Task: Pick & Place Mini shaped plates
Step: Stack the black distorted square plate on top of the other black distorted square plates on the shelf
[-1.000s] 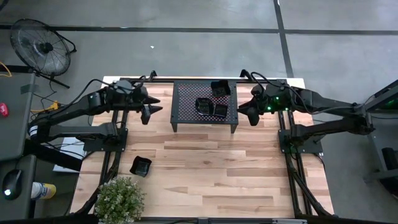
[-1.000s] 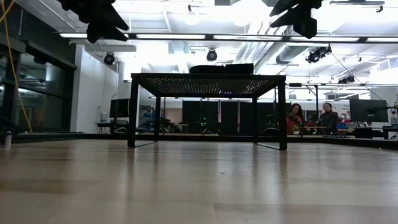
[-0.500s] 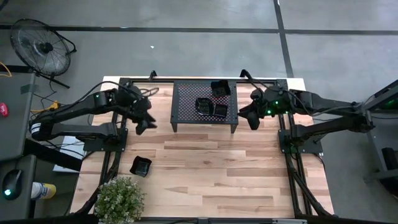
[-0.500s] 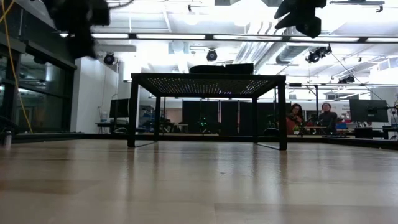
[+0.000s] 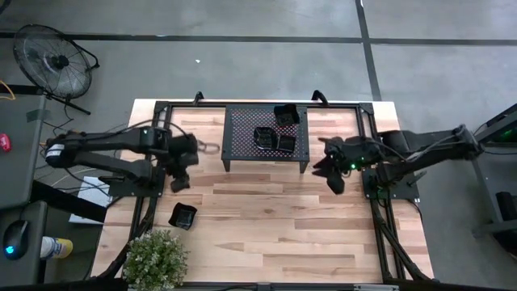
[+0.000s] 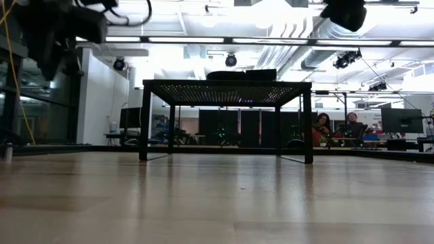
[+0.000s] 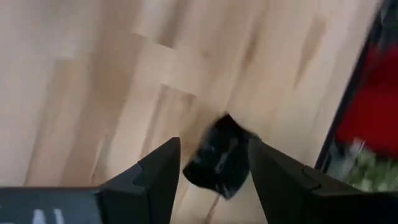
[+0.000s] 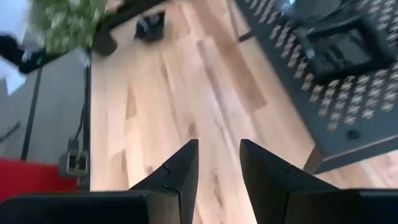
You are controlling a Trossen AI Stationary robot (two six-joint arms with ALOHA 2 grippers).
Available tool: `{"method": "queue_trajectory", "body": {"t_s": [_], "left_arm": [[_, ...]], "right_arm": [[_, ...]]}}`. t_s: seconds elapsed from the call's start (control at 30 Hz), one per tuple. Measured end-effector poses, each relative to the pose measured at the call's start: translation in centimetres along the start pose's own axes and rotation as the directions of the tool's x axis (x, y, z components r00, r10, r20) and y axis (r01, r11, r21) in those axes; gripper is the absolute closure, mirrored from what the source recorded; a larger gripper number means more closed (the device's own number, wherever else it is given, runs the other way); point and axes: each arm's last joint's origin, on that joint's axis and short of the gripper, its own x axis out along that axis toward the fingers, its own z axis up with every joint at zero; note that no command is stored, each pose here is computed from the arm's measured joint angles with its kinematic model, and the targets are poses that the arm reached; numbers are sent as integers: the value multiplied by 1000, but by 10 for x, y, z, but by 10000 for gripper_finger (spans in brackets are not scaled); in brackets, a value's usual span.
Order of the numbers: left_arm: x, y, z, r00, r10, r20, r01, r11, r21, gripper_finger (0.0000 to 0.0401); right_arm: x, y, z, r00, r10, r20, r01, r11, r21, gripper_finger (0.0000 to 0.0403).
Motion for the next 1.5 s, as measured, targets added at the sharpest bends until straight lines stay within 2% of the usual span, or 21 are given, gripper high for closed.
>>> {"method": "queue_trajectory", "body": {"t_s": [0.07,0.13,0.33,0.47,0.57,0.63,0.7,0.83,0.97,1.2,1.5], "left_arm": [[6,-10,-3,999,0,-37,4,995,102,215],[12,-18,-6,997,37,-69,-26,987,160,215],[35,-39,-6,988,113,-104,-92,978,188,215],[55,-48,-1,978,152,-144,-136,984,110,215],[70,-50,3,966,180,-188,-195,979,-61,215],[78,-49,6,956,200,-216,-242,951,-194,215],[86,-50,6,945,218,-242,-291,901,-323,215],[99,-60,6,949,213,-233,-304,814,-495,215],[108,-71,3,958,218,-186,-285,789,-544,215],[113,-84,-14,944,254,-211,-330,688,-646,215],[121,-96,-28,942,274,-195,-330,643,-691,215]], "right_arm": [[-1,5,-5,1000,16,-24,-16,1000,-25,290],[-1,11,-9,999,32,-39,-34,998,-47,290],[-4,23,-18,999,32,-28,-34,994,-105,290],[-5,28,-21,999,34,-24,-37,991,-130,290],[-6,31,-23,999,38,-24,-41,989,-141,290],[-6,32,-24,999,40,-24,-43,988,-146,290],[-7,33,-25,999,44,-25,-48,987,-151,290],[-7,35,-27,998,53,-30,-57,986,-159,290],[-8,37,-29,997,63,-36,-68,984,-164,290],[-9,40,-31,996,74,-43,-80,983,-163,290],[-9,39,-30,998,59,-30,-63,985,-161,290]]}}
